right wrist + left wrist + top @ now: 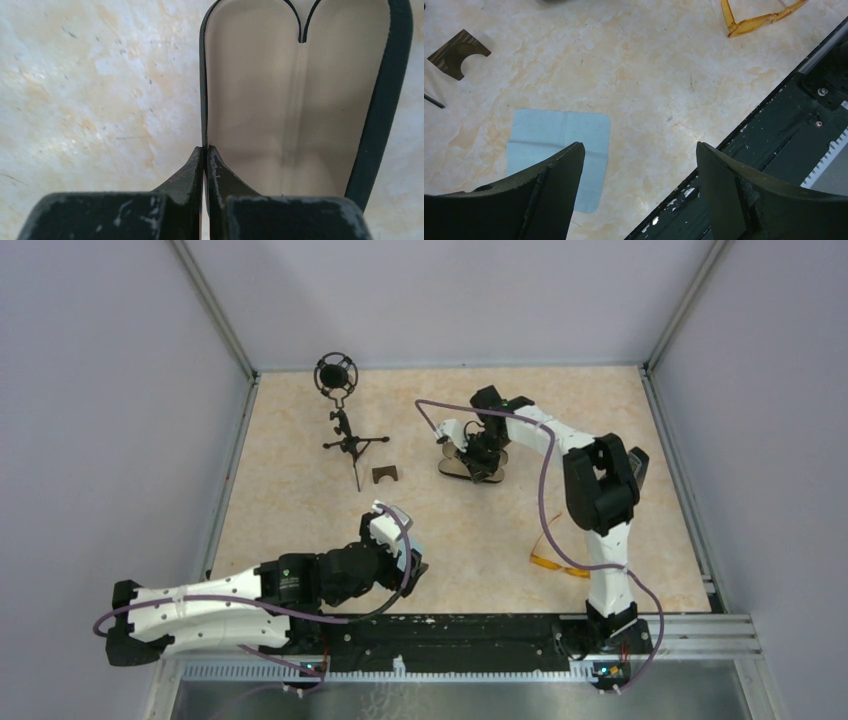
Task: Organize the sunglasses
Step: Place the sunglasses case at the center of the board.
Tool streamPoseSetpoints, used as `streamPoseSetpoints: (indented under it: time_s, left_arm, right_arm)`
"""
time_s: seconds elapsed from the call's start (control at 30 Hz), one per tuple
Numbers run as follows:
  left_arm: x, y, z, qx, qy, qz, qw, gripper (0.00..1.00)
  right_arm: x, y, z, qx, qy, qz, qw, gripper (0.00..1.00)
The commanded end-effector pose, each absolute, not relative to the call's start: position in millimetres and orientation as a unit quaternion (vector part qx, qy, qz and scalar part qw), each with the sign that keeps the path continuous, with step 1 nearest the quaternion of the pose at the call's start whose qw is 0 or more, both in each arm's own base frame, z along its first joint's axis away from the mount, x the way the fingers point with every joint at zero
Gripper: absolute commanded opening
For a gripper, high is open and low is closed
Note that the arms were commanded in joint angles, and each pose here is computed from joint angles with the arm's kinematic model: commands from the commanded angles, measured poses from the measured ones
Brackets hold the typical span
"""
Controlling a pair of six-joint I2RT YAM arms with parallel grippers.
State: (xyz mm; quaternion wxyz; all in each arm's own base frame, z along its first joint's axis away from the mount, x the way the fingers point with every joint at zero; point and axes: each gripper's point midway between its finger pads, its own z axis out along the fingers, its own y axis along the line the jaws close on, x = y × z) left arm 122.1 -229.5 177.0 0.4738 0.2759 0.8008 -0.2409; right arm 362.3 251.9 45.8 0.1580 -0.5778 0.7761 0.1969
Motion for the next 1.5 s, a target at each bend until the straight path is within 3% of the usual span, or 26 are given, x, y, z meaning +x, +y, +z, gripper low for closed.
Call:
streamPoseSetpoints:
  time_s: [0.0,0.13,0.73,1.47]
  left_arm:
    - [120.6,-233.8,182.7,0.266,0.798,-0.257,0.475,0.89]
    - [119.5,-231.6,183.6,0.261,0.802,-0.259,0.472,0.88]
    - [125.3,-219.3,179.1,0.235,0.813,-0.238,0.477,0.88]
    - [124.7,-228.8,161.3,0.243,0.828,-0.219,0.455,0.88]
  right_arm:
    - [375.0,227.1,64.6,-0.658,0.721,0.123,0.177,0.0]
    - [386.4,218.6,62.4,-0.674,0.707,0.1,0.189,0.0]
    - [411.8,210.1,85.2,-0.691,0.688,0.036,0.217,0.25]
    - [424.0,223.8,113.4,-0.654,0.708,0.05,0.262,0.34]
